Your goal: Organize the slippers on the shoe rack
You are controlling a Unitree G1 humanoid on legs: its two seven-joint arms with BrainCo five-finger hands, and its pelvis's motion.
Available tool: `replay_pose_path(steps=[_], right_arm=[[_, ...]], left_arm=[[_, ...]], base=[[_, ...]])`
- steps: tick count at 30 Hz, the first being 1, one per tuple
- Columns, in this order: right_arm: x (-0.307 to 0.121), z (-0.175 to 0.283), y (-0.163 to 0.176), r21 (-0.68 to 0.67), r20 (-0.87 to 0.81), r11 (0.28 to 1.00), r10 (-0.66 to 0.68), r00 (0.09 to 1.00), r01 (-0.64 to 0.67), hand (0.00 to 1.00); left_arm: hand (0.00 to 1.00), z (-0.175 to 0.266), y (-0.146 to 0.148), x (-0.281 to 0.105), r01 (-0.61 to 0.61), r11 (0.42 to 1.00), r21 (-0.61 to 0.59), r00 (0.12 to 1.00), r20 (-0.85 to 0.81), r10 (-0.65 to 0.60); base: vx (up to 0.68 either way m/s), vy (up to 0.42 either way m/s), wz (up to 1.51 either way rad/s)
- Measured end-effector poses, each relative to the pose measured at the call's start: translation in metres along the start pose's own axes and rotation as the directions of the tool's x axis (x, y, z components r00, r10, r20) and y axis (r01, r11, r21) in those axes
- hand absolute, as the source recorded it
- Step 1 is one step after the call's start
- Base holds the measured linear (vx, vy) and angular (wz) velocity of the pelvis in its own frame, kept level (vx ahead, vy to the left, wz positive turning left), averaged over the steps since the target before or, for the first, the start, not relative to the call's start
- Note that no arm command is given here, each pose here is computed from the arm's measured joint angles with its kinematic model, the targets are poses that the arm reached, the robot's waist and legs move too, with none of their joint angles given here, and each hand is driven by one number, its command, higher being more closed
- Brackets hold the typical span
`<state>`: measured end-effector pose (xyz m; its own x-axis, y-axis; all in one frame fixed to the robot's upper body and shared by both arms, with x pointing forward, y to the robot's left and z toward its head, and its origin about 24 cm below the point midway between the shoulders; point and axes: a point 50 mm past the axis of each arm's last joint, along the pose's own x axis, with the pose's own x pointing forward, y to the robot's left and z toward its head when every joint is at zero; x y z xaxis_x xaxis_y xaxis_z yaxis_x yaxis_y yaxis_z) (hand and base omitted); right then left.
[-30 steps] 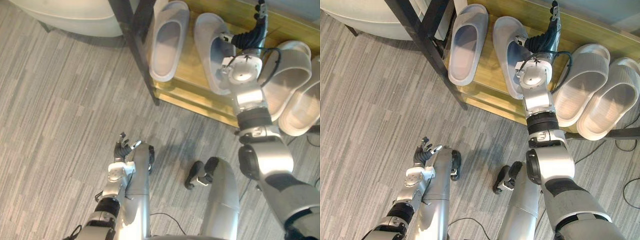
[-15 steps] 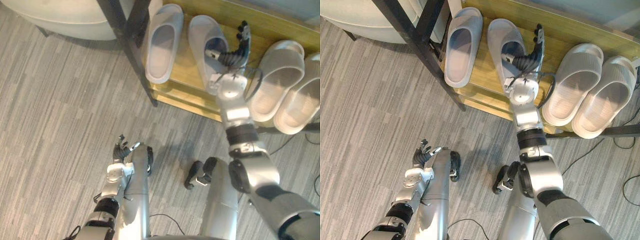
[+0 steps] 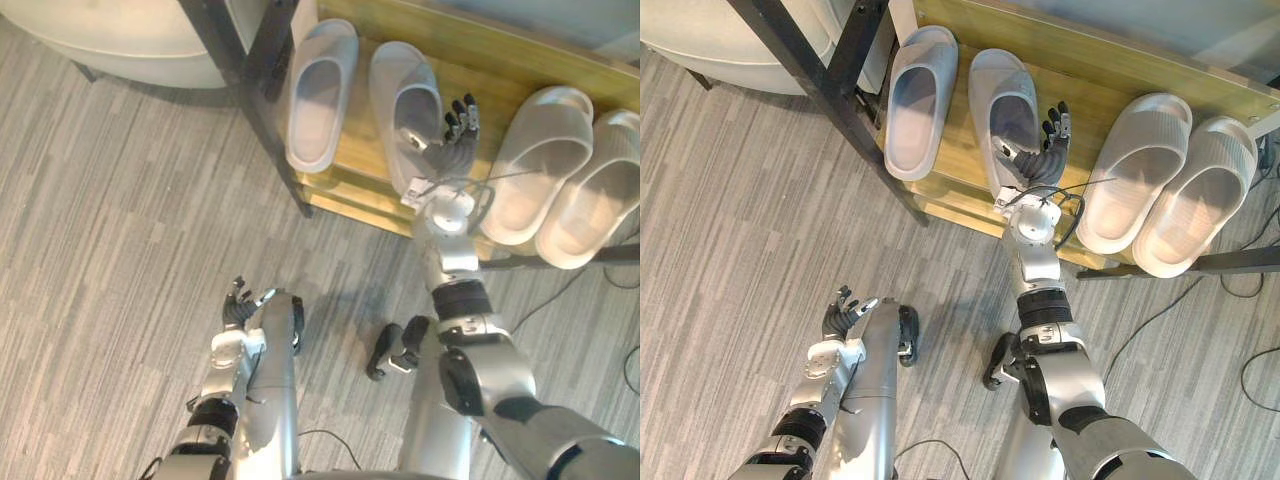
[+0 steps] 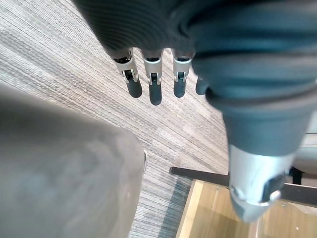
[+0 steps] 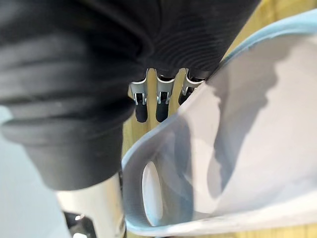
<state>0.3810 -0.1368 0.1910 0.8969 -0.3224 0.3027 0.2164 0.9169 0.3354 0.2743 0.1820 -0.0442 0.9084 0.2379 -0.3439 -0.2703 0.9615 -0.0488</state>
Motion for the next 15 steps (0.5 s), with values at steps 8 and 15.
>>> replay_pose_path(steps=[8, 15], right_arm=[[-0.005, -0.004, 0.013, 0.201, -0.053, 0.979, 0.054, 0.997, -0.043, 0.00], [-0.010, -0.010, 0.026, 0.324, -0.111, 0.945, 0.080, 0.991, -0.040, 0.00]], left_arm=[[0.00, 0.000, 0.001, 0.000, -0.012, 1.000, 0.004, 1.000, -0.007, 0.012], [0.00, -0.001, -0.001, 0.000, -0.025, 1.000, 0.003, 1.000, -0.013, 0.025]], base=[[0.01, -0.014, 0.01], [0.00, -0.012, 0.02]])
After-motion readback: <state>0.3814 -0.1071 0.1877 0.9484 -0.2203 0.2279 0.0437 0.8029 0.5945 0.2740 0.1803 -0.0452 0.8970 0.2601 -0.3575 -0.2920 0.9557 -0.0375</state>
